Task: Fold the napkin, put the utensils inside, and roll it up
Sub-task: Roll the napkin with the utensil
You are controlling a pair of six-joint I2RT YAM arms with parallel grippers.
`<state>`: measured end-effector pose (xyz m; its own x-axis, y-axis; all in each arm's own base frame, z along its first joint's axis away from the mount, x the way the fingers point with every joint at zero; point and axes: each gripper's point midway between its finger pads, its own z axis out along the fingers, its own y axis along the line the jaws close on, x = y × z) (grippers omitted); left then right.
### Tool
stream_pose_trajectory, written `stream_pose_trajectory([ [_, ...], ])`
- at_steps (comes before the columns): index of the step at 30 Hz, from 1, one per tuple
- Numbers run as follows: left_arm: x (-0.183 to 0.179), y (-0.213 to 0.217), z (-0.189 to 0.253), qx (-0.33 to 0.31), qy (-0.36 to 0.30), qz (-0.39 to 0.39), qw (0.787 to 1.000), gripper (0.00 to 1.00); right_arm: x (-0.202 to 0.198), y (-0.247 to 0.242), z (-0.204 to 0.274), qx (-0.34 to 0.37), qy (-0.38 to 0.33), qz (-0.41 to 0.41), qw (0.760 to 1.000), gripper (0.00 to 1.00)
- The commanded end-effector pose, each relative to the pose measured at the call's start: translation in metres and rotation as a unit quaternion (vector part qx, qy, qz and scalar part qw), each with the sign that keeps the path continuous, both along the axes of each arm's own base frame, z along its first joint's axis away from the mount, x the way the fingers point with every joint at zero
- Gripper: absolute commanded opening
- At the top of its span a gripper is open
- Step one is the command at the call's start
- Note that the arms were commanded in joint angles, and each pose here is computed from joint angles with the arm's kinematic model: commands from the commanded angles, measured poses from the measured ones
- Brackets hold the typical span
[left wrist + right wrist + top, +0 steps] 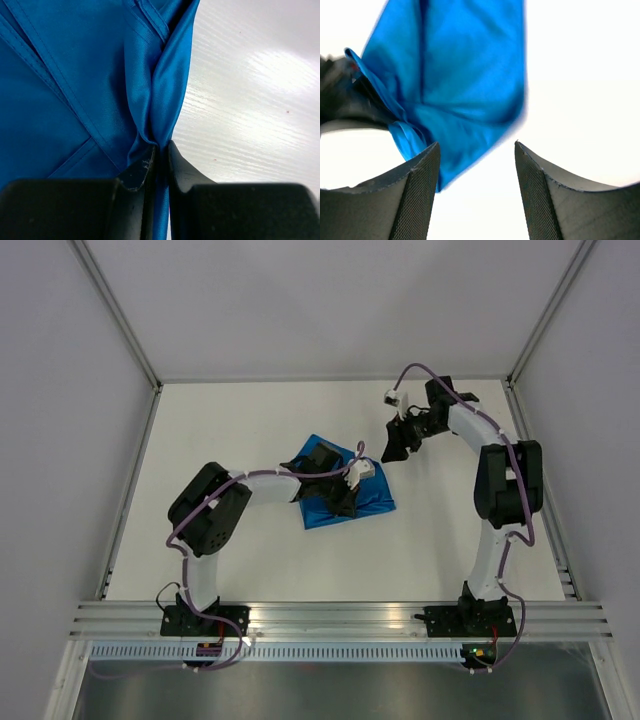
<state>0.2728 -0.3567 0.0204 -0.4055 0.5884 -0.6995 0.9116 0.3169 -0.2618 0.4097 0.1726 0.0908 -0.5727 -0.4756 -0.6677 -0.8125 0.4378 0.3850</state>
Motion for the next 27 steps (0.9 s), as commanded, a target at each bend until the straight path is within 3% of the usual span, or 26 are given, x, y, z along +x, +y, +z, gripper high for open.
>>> stream_pose_trajectory([
  [1, -0.028, 0.012, -0.021, 0.007, 0.141, -0.010, 0.990, 0.02, 0.006, -0.002, 0.034, 0.022, -0.105, -0.002, 0.994, 0.66],
  [9, -0.020, 0.012, -0.005, -0.041, 0.257, -0.019, 0.965, 0.02, -0.042, -0.009, 0.021, -0.007, -0.238, 0.046, 0.970, 0.67],
  [11, -0.021, 0.015, -0.009, -0.036, 0.283, -0.015, 0.958, 0.02, -0.052, -0.006, 0.031, -0.017, -0.294, 0.073, 0.953, 0.67],
  [18, -0.015, 0.010, -0.005, -0.047, 0.343, -0.020, 0.938, 0.02, -0.125, 0.032, -0.006, -0.061, -0.349, 0.177, 0.918, 0.70],
  [22, -0.015, 0.009, -0.009, -0.048, 0.367, -0.018, 0.929, 0.02, -0.141, 0.046, -0.023, -0.079, -0.352, 0.207, 0.910, 0.70],
  [27, -0.016, 0.011, -0.016, -0.049, 0.390, -0.014, 0.920, 0.02, -0.147, 0.062, -0.033, -0.108, -0.403, 0.222, 0.881, 0.72],
])
